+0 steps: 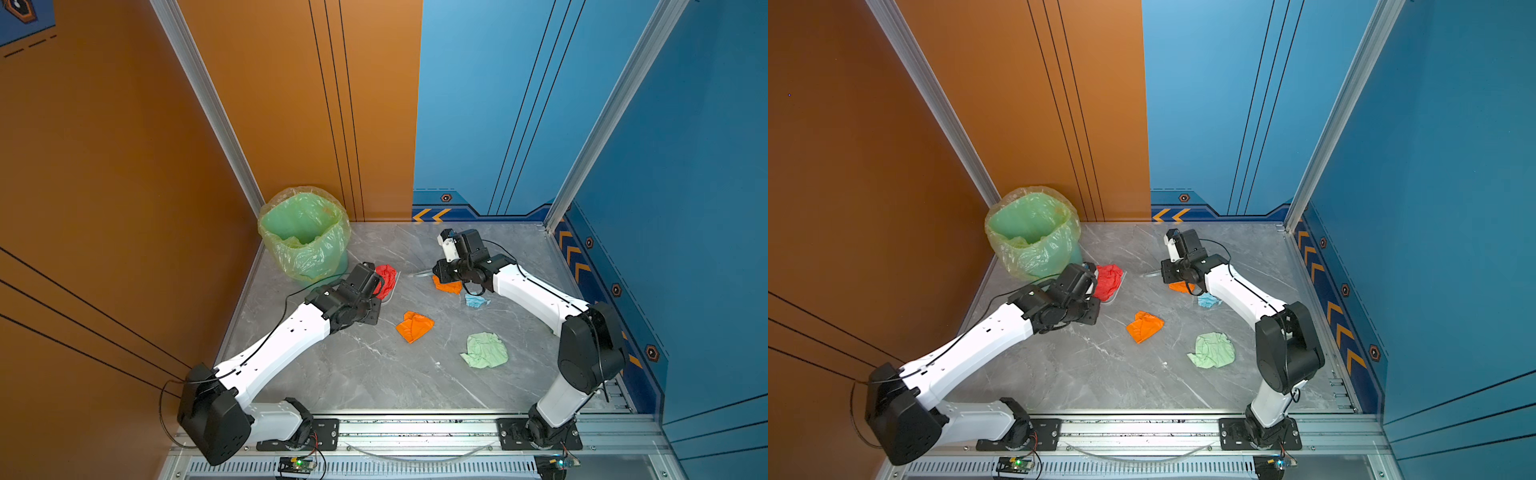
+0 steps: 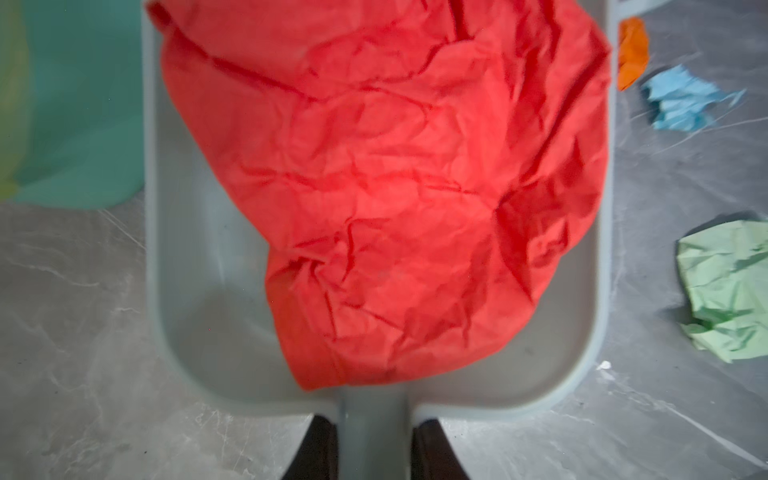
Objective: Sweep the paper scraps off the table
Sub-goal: 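Carry the dustpan with the red scrap up to the bin with the left gripper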
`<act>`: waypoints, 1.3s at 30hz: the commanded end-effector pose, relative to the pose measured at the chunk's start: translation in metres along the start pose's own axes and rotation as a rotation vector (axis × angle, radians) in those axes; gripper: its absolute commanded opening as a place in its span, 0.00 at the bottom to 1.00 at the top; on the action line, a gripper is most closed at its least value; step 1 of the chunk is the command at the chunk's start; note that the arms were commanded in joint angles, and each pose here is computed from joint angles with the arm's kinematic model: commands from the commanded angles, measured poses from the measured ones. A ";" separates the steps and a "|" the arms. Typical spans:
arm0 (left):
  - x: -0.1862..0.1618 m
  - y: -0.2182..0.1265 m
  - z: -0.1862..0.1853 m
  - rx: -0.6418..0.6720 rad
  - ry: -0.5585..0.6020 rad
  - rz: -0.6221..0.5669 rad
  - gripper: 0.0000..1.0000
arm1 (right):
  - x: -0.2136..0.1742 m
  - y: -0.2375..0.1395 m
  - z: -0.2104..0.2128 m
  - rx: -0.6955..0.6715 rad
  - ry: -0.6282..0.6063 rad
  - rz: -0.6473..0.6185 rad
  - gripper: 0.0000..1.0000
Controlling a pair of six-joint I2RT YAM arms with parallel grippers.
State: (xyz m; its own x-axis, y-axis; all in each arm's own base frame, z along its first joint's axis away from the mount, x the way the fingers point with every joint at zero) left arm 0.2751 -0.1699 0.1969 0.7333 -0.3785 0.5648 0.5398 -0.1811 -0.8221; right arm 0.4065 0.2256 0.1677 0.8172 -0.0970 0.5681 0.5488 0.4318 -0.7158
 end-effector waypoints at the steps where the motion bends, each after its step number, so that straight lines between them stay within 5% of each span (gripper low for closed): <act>1: 0.005 -0.034 0.009 0.033 0.051 -0.012 0.00 | 0.016 -0.014 0.005 0.049 0.037 -0.065 0.00; 14: 0.052 -0.121 0.047 0.089 0.036 -0.166 0.00 | 0.007 -0.009 -0.002 0.040 0.045 -0.042 0.00; 39: 0.115 -0.110 0.190 0.236 -0.284 -0.175 0.00 | -0.001 -0.015 0.006 0.103 0.066 -0.035 0.00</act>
State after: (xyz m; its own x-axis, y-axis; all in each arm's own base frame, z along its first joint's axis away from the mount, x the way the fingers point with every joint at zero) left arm 0.3738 -0.0308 0.3622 0.6838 -0.0875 0.7244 0.7260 -0.0171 -0.6875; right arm 0.3977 0.2240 0.1688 0.8231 -0.1492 0.5480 0.5421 0.4942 -0.6797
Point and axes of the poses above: each gripper's point midway between its finger pads, its own y axis out along the fingers, its own z axis along the line the jaws close on, x = y × z, the point moved 1 cm from there along -y, back along the fingers, and after that the axes turned 13 degrees about y, right-handed, at the moved point
